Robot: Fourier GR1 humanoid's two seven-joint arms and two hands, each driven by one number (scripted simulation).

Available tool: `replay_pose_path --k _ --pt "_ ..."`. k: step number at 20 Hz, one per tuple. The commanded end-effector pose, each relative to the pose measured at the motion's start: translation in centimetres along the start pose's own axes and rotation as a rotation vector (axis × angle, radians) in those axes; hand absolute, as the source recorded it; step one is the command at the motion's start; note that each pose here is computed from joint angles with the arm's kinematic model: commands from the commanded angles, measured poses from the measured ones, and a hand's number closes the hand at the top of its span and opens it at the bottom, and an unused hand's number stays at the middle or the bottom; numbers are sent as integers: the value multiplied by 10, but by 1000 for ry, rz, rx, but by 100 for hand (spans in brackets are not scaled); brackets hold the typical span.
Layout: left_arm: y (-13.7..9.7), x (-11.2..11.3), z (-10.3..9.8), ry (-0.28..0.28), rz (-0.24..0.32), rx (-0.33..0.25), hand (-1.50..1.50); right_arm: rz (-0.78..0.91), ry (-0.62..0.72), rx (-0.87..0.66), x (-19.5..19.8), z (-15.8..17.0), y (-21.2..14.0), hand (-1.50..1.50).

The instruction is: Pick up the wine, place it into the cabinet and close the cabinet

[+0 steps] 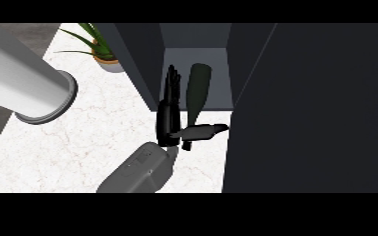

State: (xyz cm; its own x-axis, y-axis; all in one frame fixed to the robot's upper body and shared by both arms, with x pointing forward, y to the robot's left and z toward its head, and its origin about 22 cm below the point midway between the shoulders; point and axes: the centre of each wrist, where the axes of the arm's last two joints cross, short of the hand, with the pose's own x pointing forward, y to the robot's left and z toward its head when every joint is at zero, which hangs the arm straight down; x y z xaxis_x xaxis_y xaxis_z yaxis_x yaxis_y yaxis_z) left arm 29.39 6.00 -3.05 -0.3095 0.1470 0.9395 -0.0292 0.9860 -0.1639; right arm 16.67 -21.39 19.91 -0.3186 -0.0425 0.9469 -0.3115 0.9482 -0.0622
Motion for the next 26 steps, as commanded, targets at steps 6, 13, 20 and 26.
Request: replay_pose_path --k 6,13,20,26 --pt "-7 49 70 -32 64 15 -150 -2 -44 -19 16 19 -7 -150" --pt "15 77 70 -25 39 51 -150 9 -36 12 22 27 0 -150" --pt "20 115 111 -35 102 6 -150 -51 4 86 14 23 -3 -150" --pt "54 128 121 -27 105 -74 -150 -14 45 166 8 12 2 150"
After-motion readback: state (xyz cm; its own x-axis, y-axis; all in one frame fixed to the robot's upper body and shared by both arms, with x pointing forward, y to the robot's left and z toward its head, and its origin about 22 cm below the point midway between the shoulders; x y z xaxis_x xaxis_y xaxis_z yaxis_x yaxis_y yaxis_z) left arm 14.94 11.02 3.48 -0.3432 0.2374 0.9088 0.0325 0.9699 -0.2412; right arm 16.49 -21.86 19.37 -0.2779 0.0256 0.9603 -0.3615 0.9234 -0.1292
